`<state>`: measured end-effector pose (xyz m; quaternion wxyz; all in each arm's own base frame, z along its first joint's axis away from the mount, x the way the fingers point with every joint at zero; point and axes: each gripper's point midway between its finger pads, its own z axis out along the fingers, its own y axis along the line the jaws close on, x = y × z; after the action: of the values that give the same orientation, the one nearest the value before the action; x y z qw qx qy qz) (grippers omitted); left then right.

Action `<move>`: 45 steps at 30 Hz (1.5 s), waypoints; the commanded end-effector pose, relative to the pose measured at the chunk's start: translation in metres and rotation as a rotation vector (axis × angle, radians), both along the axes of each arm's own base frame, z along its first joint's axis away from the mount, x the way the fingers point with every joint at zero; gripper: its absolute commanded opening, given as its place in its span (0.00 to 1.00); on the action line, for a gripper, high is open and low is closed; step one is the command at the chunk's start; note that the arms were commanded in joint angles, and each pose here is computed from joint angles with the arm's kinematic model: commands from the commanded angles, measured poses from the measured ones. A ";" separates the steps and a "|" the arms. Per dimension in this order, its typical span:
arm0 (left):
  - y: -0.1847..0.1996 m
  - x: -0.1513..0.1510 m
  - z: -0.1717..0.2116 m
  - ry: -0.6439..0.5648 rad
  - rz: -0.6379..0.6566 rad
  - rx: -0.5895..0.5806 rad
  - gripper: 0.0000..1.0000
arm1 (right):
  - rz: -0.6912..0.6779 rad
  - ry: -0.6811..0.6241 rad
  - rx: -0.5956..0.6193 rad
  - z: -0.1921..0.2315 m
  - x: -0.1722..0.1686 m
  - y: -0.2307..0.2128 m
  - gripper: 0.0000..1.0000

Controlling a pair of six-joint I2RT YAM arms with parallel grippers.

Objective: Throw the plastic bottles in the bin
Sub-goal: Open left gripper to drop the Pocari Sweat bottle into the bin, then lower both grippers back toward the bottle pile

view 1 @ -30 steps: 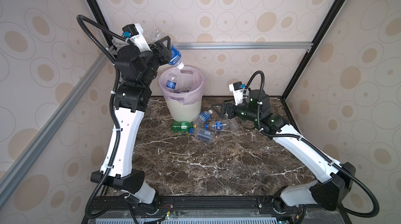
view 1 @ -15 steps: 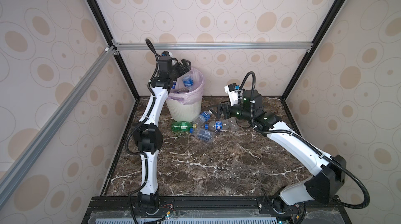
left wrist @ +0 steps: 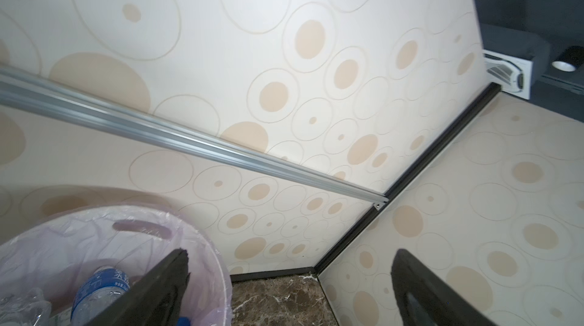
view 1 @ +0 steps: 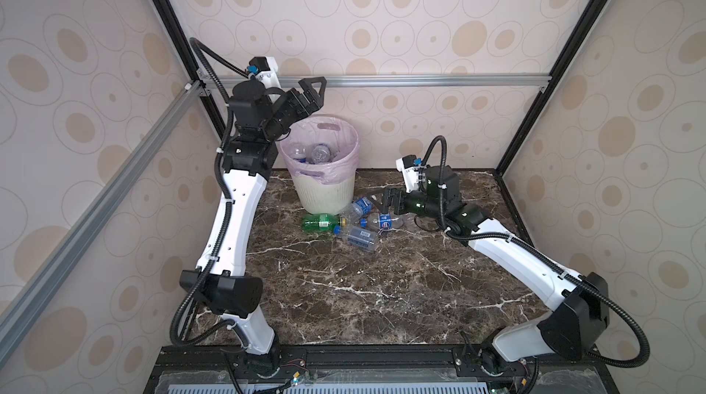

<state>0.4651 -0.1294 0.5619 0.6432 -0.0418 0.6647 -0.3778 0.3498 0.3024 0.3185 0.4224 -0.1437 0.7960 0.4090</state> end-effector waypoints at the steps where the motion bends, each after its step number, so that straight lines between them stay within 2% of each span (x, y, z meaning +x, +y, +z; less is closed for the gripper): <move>1: -0.006 0.008 -0.033 0.058 -0.018 0.037 0.99 | -0.016 -0.027 0.046 0.019 -0.011 -0.007 1.00; 10: -0.006 -0.035 -0.056 0.059 -0.053 0.058 0.99 | -0.135 0.004 -0.067 0.000 -0.017 -0.038 1.00; 17: -0.007 -0.070 -0.123 0.177 -0.086 0.041 0.99 | -0.244 0.126 -0.235 -0.052 -0.015 -0.064 1.00; 22: -0.003 -0.089 -0.185 0.314 -0.085 0.022 0.99 | -0.204 0.222 -0.312 -0.099 -0.022 -0.062 1.00; 28: 0.001 -0.105 -0.281 0.549 -0.066 0.018 0.99 | -0.174 0.295 -0.317 -0.139 -0.021 -0.052 1.00; 32: 0.001 -0.115 -0.331 0.677 -0.065 -0.012 0.99 | -0.140 0.324 -0.345 -0.160 -0.015 -0.038 1.00; 37: -0.007 -0.129 -0.368 0.763 -0.107 -0.098 0.99 | -0.087 0.356 -0.375 -0.188 -0.004 -0.012 1.00; 45: -0.012 -0.146 -0.398 0.800 -0.142 -0.198 0.99 | -0.034 0.355 -0.439 -0.217 0.006 0.023 1.00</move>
<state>0.3164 -0.1335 0.1430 0.2815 -0.2043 0.8500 -0.3957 0.3500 0.3126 0.0949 0.2286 -0.1277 0.9364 0.2337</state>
